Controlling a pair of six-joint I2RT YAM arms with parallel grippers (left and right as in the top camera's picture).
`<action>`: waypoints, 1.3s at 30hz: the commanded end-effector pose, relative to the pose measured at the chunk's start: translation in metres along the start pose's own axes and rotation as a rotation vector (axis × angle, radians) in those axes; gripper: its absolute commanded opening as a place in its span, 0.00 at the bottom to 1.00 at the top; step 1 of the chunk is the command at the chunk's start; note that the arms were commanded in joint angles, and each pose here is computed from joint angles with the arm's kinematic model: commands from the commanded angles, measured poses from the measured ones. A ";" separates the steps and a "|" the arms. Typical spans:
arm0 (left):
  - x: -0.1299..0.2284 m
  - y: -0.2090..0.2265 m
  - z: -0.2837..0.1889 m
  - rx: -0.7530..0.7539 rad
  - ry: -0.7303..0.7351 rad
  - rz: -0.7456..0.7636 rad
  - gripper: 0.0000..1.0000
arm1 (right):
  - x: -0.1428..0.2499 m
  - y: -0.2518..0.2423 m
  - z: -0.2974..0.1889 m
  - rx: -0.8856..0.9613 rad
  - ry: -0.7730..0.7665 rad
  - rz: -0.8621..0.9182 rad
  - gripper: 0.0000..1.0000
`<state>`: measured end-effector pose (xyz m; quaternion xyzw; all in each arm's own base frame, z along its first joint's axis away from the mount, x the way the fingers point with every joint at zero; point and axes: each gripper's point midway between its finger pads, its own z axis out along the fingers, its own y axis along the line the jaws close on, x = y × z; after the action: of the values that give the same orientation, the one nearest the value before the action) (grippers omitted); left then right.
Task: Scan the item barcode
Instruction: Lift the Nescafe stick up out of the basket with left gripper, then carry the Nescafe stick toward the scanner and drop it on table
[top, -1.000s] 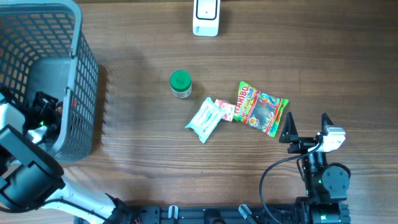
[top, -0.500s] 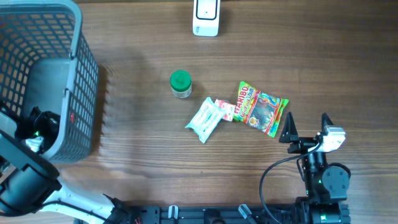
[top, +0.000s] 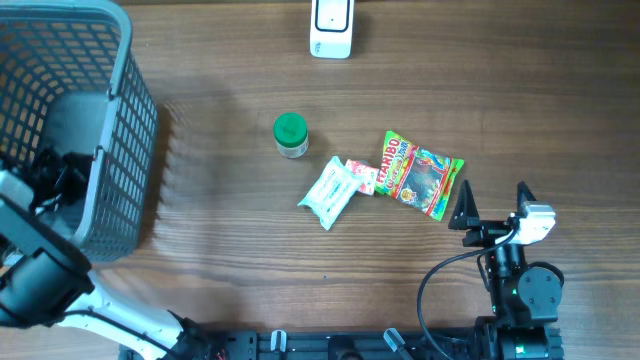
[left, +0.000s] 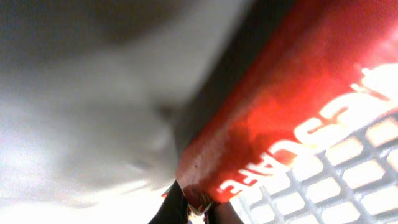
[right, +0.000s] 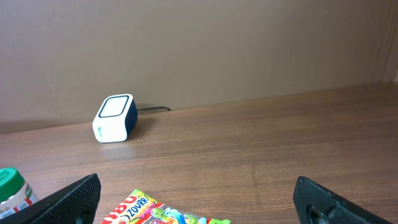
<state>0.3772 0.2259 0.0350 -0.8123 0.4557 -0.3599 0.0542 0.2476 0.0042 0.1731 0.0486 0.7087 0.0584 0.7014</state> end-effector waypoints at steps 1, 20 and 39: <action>0.061 -0.049 -0.007 0.082 0.081 0.189 0.04 | -0.002 -0.002 0.000 0.008 -0.009 -0.014 1.00; 0.295 -0.094 -0.229 0.619 0.103 0.685 0.04 | -0.002 -0.002 0.000 0.008 -0.009 -0.014 1.00; 0.274 0.237 -0.081 -0.461 -0.376 1.276 0.04 | -0.002 -0.002 0.000 0.008 -0.009 -0.014 1.00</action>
<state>0.2609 -0.1073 0.1989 -0.3240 0.9203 -0.0695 0.2082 0.2476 0.0042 0.1732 0.0486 0.7086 0.0584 0.7015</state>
